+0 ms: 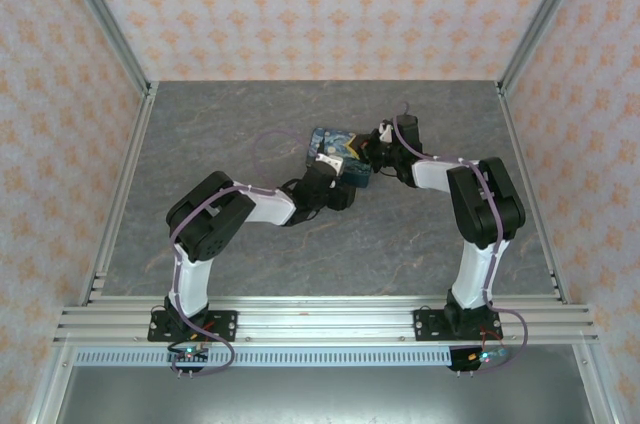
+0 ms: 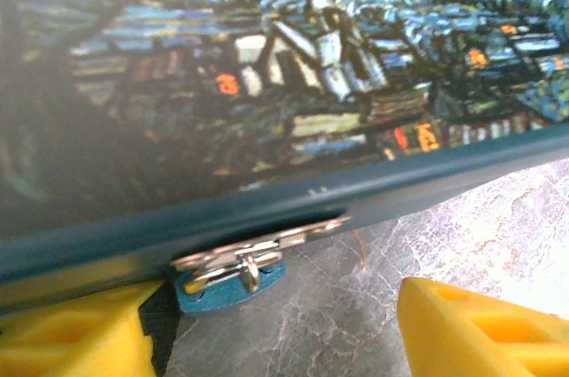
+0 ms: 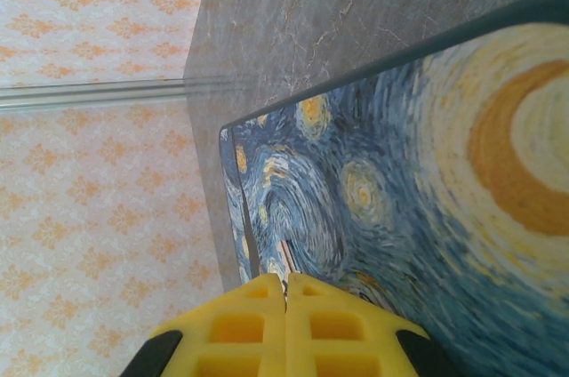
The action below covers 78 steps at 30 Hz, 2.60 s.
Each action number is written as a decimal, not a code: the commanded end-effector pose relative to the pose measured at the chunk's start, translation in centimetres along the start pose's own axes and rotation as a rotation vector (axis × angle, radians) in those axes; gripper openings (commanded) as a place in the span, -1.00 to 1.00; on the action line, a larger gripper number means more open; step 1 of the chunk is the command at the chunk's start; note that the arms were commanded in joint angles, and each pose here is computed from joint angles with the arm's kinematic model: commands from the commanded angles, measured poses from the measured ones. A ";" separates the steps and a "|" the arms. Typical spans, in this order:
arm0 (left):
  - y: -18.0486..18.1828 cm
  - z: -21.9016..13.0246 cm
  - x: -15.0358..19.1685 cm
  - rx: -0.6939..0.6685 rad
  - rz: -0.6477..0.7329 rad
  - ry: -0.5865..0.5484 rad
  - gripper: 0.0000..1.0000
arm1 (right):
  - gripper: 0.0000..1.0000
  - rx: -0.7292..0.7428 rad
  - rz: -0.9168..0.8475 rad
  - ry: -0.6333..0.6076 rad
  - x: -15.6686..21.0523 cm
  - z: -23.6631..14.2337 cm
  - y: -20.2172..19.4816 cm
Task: Unlock the padlock with the key
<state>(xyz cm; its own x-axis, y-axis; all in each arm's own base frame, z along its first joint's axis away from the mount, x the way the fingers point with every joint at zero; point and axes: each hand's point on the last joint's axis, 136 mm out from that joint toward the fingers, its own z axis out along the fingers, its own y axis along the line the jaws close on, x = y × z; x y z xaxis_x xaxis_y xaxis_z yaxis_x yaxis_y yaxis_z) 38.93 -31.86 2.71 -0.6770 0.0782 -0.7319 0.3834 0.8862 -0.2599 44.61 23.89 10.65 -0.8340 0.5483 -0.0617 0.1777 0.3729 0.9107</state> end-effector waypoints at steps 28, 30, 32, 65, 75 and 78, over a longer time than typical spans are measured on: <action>-0.7 2.0 1.4 0.107 -0.223 0.057 0.36 | -1.00 0.040 0.009 0.029 0.7 0.7 -2.0; -0.5 2.2 1.7 0.090 -0.202 0.059 0.37 | -1.00 0.041 0.010 0.029 0.6 0.7 -2.1; -0.8 2.5 1.6 0.101 -0.208 0.057 0.36 | -1.00 0.044 0.014 0.029 0.7 0.8 -2.3; -4.0 -0.9 -2.4 0.504 -0.618 -0.168 0.21 | -1.00 0.056 0.020 0.033 0.7 1.1 -3.1; -2.3 1.1 -1.5 0.412 -0.710 -0.176 0.15 | -1.00 0.056 0.024 0.033 0.7 1.2 -3.3; -1.3 1.7 -0.8 0.350 -0.735 -0.164 0.10 | -1.00 0.053 0.024 0.032 0.7 1.2 -3.2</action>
<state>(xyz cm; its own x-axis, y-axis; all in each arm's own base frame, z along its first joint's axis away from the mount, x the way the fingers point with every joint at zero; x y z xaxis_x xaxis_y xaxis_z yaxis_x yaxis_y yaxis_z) 39.80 -34.50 5.80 -0.7419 -0.5328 -0.4071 0.1733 0.4342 -0.8840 45.29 23.74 10.59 -0.8320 0.5471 -0.0915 0.1420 0.3695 0.9183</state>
